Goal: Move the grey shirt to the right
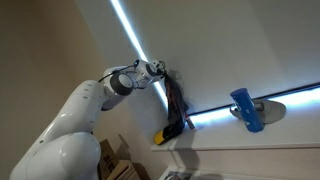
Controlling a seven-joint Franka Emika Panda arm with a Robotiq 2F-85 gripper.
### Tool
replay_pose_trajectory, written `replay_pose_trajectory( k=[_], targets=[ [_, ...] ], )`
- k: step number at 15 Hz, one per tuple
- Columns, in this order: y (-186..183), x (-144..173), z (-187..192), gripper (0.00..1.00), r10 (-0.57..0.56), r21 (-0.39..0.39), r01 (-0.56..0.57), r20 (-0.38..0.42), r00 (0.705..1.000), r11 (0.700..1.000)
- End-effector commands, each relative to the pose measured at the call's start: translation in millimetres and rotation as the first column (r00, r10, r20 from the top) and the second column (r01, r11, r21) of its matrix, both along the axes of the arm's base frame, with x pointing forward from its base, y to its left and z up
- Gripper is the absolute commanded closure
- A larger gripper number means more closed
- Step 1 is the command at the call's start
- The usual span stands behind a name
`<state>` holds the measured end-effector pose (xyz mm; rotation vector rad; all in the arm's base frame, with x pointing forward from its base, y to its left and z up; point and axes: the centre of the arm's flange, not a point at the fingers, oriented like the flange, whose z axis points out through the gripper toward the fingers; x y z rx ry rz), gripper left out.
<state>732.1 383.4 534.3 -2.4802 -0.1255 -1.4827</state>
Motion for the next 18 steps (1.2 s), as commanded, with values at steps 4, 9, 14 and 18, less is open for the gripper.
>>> replay_pose_trajectory(
  k=[4,9,14,18],
  targets=[
    [-73.2,-53.9,73.1,0.99,-0.191,0.150,0.157,0.251,0.949,0.976],
    [-130.9,-68.2,120.6,0.99,-0.416,0.238,0.345,0.414,0.809,0.908],
    [-191.3,-74.8,145.5,0.99,-0.566,0.283,0.504,0.566,0.599,0.816],
    [-247.2,-80.0,155.9,0.99,-0.655,0.336,0.597,0.596,0.465,0.729]
  ],
)
